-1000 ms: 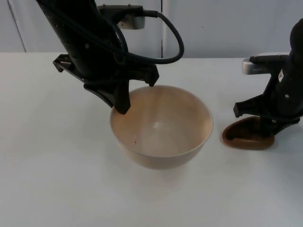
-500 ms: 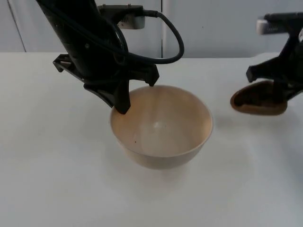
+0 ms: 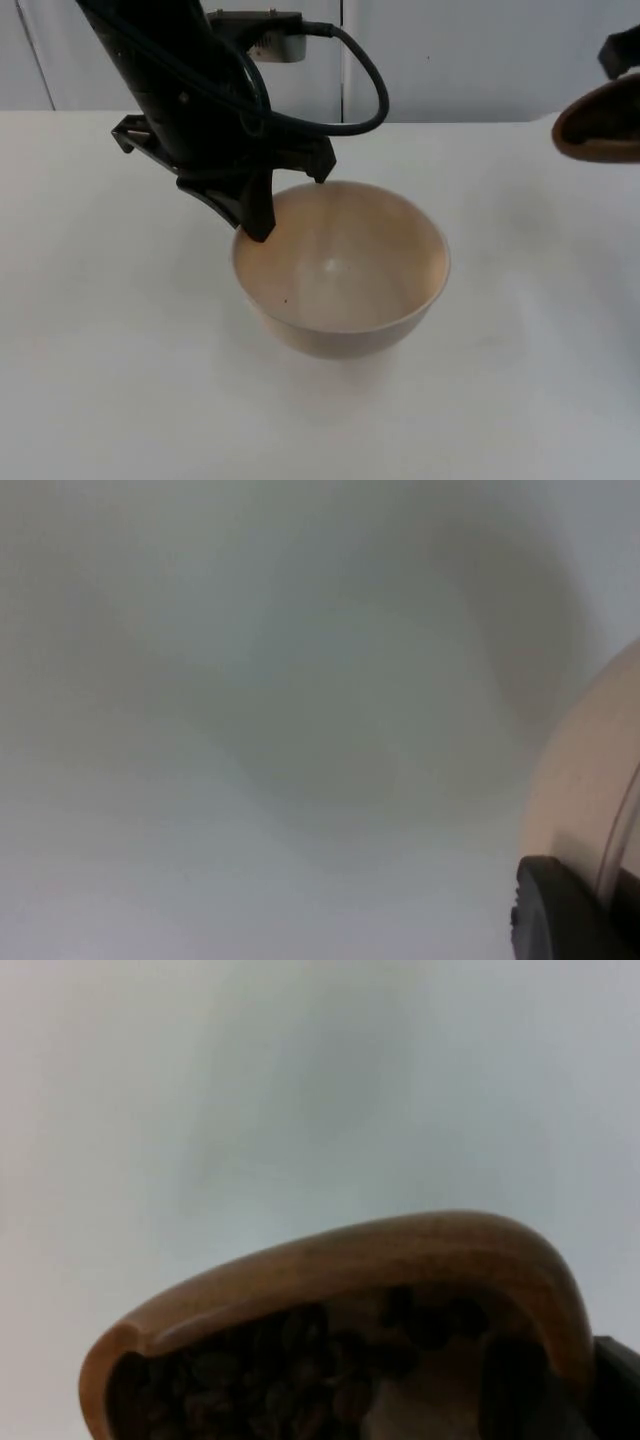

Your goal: Pick up the bowl with the left hand and pour the coffee beans from the cup into the bowl with the right hand.

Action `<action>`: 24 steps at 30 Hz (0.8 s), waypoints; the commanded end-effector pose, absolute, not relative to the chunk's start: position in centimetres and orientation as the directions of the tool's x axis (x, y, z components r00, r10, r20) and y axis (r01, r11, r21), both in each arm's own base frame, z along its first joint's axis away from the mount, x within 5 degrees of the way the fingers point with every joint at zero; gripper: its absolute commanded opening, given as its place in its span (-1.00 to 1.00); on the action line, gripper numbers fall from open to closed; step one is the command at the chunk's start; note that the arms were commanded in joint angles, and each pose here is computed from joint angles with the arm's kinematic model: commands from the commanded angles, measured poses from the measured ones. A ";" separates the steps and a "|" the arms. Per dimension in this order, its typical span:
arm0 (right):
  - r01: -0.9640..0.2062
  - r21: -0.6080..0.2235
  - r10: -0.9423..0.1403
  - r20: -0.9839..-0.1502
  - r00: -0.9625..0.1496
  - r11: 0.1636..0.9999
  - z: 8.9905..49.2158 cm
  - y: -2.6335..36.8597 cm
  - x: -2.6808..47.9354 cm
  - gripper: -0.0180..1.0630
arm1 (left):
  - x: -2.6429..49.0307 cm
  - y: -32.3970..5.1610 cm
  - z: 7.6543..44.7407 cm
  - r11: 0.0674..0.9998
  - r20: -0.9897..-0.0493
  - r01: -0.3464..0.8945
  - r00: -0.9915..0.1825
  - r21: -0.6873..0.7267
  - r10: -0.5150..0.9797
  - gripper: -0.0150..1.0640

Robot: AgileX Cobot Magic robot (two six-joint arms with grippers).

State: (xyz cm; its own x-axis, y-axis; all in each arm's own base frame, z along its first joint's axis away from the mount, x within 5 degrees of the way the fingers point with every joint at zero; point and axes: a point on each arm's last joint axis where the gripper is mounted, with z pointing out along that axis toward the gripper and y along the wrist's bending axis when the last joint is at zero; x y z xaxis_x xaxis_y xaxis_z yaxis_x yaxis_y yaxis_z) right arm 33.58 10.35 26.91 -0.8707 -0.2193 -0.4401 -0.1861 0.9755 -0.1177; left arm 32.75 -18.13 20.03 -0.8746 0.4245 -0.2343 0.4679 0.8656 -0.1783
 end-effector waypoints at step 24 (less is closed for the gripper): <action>-0.227 -0.145 -0.267 -0.390 -0.882 0.963 32.8 9.5 31.1 -0.96 | 32.4 -18.3 20.2 0.863 -0.215 0.467 -0.878 -0.192 0.428 -0.98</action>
